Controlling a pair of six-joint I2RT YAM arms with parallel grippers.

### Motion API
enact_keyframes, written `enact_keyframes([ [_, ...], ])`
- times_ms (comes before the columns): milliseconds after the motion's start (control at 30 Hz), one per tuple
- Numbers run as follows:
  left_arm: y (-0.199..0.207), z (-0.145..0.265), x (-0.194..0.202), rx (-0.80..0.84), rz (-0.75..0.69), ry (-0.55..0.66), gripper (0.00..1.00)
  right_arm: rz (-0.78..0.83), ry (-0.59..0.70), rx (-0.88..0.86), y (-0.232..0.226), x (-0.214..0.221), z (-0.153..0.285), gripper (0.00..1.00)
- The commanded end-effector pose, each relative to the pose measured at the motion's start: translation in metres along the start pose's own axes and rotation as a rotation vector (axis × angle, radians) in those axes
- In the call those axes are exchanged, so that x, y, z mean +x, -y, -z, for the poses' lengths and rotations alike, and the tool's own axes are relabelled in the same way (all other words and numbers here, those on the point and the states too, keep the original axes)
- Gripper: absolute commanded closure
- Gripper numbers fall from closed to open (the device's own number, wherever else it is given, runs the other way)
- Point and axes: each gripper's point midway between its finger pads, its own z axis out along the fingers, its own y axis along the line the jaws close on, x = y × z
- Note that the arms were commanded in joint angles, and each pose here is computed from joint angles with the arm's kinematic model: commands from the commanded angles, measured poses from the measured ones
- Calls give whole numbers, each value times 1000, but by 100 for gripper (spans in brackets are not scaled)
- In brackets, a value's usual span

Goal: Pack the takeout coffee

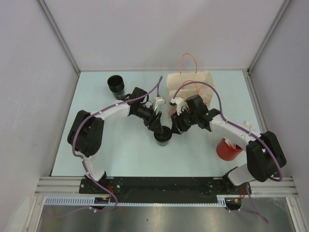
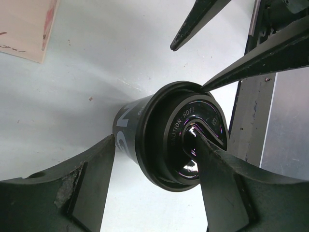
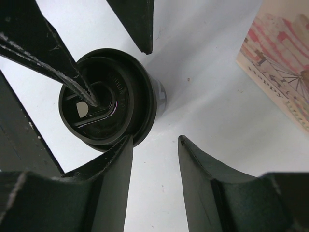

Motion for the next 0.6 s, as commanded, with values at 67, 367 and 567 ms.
enact_keyframes([
  [67, -27, -1, 17, -135, -37, -54, 30, 34, 9, 51, 5, -5, -8, 55],
  [367, -26, 3, 18, -151, -50, -58, 31, 93, -103, 74, 2, 22, -11, 57],
  [567, -26, 5, 18, -159, -58, -62, 32, 168, -196, 96, -2, 50, -11, 58],
])
